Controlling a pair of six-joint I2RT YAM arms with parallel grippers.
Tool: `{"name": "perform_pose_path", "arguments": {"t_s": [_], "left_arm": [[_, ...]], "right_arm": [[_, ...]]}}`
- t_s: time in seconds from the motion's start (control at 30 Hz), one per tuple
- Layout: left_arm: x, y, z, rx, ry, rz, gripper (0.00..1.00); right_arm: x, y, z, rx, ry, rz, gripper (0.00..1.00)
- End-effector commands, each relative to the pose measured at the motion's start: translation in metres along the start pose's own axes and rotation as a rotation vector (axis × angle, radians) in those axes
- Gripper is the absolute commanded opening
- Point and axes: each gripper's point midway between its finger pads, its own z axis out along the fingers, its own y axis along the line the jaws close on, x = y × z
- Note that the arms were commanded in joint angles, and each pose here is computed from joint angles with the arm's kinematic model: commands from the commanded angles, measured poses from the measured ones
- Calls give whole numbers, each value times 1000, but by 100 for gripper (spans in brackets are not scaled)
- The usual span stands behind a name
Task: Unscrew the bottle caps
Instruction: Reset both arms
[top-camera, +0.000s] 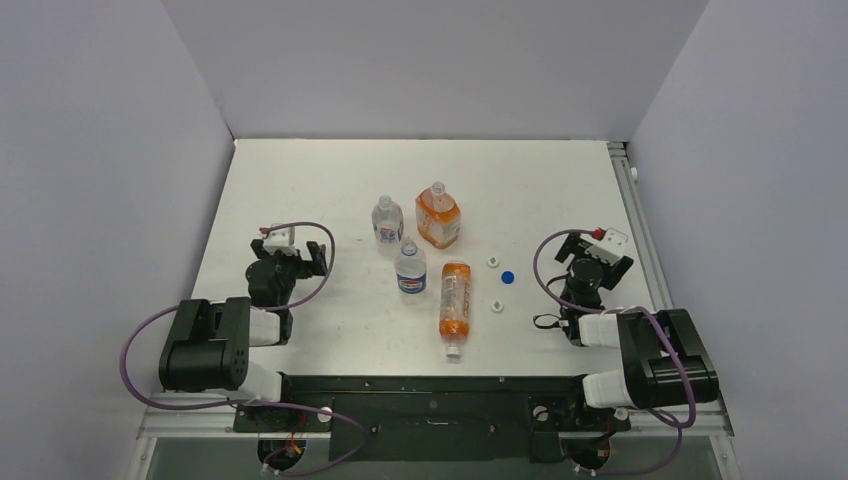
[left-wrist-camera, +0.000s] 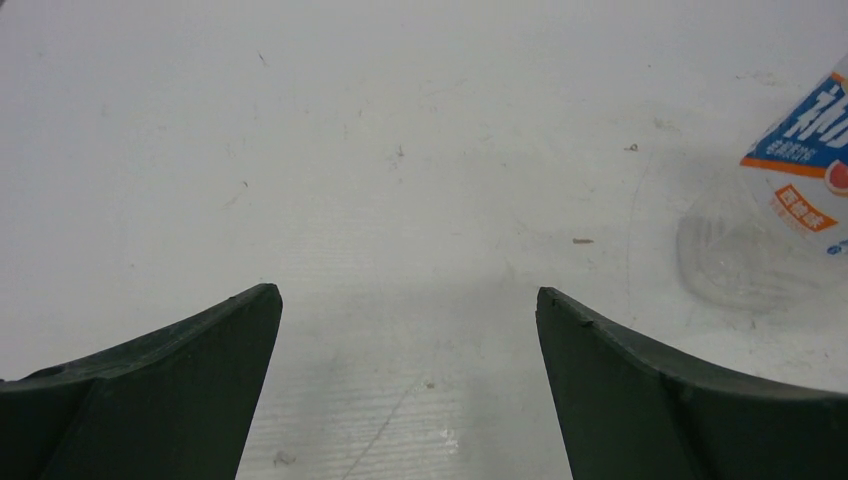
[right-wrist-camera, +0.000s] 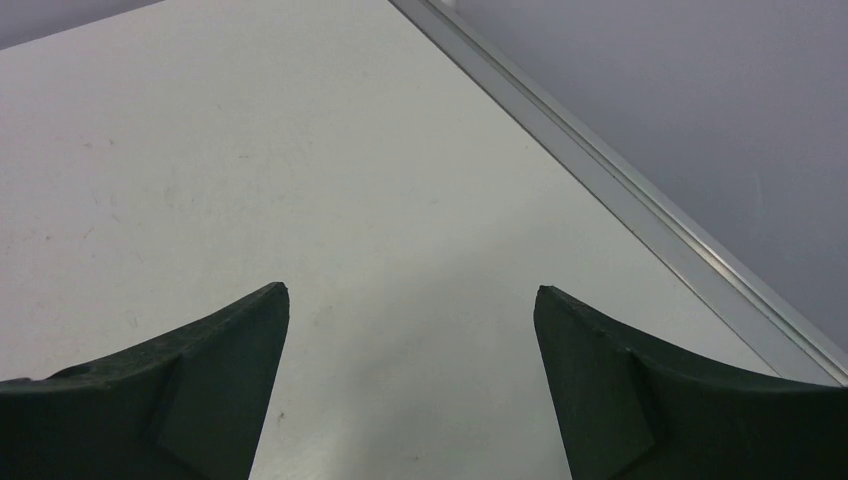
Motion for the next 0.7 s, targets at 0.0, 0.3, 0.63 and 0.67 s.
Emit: {"name": "perform_pose_path", "arguments": {"t_s": [0.0,0.3,0.63,0.67], "left_arm": [[-26,10,16,-90,-50,44,97],[-26,15,16,-119,-52,34,97],[-25,15,18,-121,-40,39,97],[-25,15,17,-120,-43,38,97]], "right_arm": [[-35,4,18,-19,-81,63,87],[-35,3,15,-20,-88,61,88],[-35,3,14,-20,-89,60,88],[-35,3,14,-21,-90,61,88]]}}
